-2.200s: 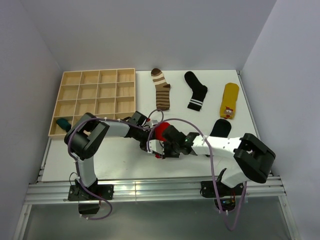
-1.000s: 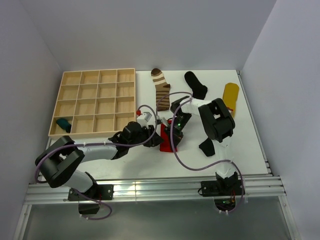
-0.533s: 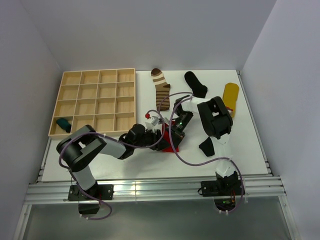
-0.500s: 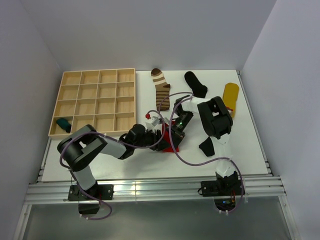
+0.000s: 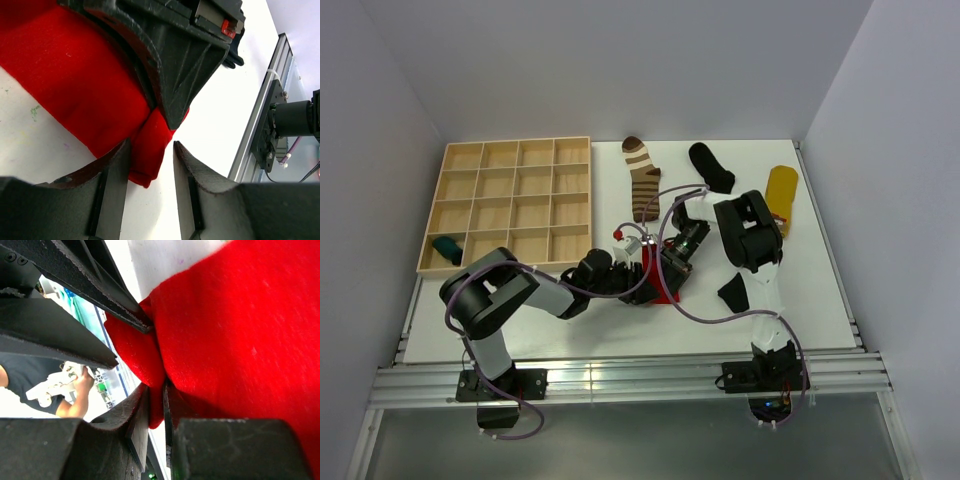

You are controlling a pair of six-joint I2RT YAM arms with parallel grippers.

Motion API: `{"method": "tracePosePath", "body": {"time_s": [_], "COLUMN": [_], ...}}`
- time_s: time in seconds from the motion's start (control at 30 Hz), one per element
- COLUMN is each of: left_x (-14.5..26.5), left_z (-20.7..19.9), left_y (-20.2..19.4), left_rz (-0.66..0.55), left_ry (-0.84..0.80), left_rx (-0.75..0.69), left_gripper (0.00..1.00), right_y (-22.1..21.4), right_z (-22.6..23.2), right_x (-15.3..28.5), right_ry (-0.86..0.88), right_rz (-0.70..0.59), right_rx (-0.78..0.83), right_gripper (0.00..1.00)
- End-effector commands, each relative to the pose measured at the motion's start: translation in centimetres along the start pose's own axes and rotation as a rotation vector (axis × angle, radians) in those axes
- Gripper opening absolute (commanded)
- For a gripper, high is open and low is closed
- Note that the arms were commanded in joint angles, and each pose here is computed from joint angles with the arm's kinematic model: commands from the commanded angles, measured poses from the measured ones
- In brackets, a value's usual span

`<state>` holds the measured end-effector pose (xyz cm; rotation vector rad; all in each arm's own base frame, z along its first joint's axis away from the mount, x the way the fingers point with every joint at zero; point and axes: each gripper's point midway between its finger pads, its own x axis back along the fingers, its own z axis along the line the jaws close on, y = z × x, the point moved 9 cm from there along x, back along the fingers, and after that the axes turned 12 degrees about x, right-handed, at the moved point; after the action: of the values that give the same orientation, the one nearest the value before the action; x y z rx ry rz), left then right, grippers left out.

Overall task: Roll the socks
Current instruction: Roll the sock at the center of the board.

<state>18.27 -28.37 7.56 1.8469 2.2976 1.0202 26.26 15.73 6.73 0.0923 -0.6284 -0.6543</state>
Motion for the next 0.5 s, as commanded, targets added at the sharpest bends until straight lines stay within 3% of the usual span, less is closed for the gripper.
{"method": "tracePosePath", "body": {"time_s": [0.0,0.23,0.47], "left_x": [-0.34,-0.75,-0.92], "left_z": [-0.67,-0.28,0.31], "left_y": [0.13,0.03,-0.40], "left_rz": [0.020,0.045,0.077], "left_ry": [-0.038,0.005,0.059], "left_rx": [-0.022,0.010,0.058], "left_gripper": [0.43,0.33,0.00], "right_y": [0.30,0.52,0.53], "right_z": [-0.55,-0.71,-0.51], "right_x": [0.76,0.93,1.27], "right_ry": [-0.017,-0.051,-0.145], "right_rz": [-0.020,-0.024,-0.033], "right_rx": [0.029,0.002,0.015], "right_gripper": [0.16,0.16,0.21]}}
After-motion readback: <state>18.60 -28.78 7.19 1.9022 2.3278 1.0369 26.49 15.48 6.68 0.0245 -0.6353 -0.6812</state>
